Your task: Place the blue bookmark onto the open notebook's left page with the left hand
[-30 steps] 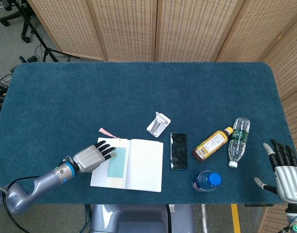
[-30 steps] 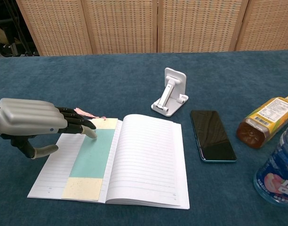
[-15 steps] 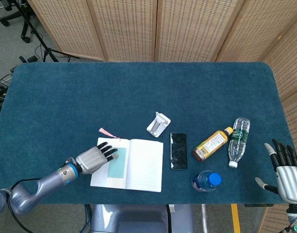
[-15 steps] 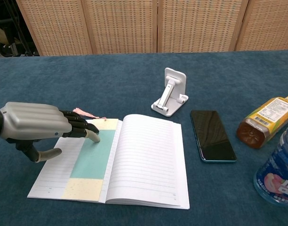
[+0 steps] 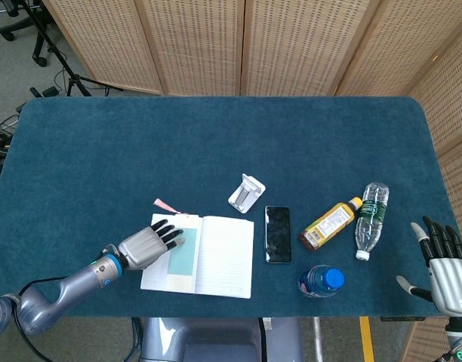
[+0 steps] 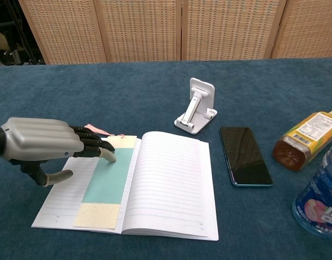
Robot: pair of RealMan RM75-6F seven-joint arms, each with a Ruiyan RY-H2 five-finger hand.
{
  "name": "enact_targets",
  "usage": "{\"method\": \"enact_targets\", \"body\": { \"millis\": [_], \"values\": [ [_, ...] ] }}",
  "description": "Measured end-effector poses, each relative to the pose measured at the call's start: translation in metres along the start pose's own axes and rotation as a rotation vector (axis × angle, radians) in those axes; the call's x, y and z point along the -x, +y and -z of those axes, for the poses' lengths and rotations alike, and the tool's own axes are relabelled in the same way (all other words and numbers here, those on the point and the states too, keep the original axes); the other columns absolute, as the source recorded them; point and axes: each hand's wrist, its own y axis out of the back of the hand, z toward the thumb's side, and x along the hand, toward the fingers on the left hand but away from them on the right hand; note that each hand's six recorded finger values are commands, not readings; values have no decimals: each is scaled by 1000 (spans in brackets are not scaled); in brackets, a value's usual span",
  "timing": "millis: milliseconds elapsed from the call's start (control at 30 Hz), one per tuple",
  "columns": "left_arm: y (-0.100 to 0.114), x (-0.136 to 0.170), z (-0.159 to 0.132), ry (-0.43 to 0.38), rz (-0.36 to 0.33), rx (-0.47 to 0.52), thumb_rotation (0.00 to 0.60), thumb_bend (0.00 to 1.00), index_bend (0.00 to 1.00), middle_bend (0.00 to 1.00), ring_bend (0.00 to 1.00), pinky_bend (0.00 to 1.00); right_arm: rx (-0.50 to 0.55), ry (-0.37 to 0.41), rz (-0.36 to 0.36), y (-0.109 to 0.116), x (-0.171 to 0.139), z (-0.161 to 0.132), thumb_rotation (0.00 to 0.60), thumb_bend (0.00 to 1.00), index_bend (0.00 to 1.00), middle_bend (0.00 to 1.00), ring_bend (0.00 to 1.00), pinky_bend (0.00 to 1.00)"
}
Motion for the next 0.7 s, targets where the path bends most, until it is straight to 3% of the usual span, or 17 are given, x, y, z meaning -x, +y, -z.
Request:
{"method": "enact_targets", "body": {
  "millis": [700],
  "values": [
    [5,5,-1,-6,-24,8,600,604,0,0,0,0,-2,5,1,0,-1,-1,600,0,0,0,0,0]
  ]
}}
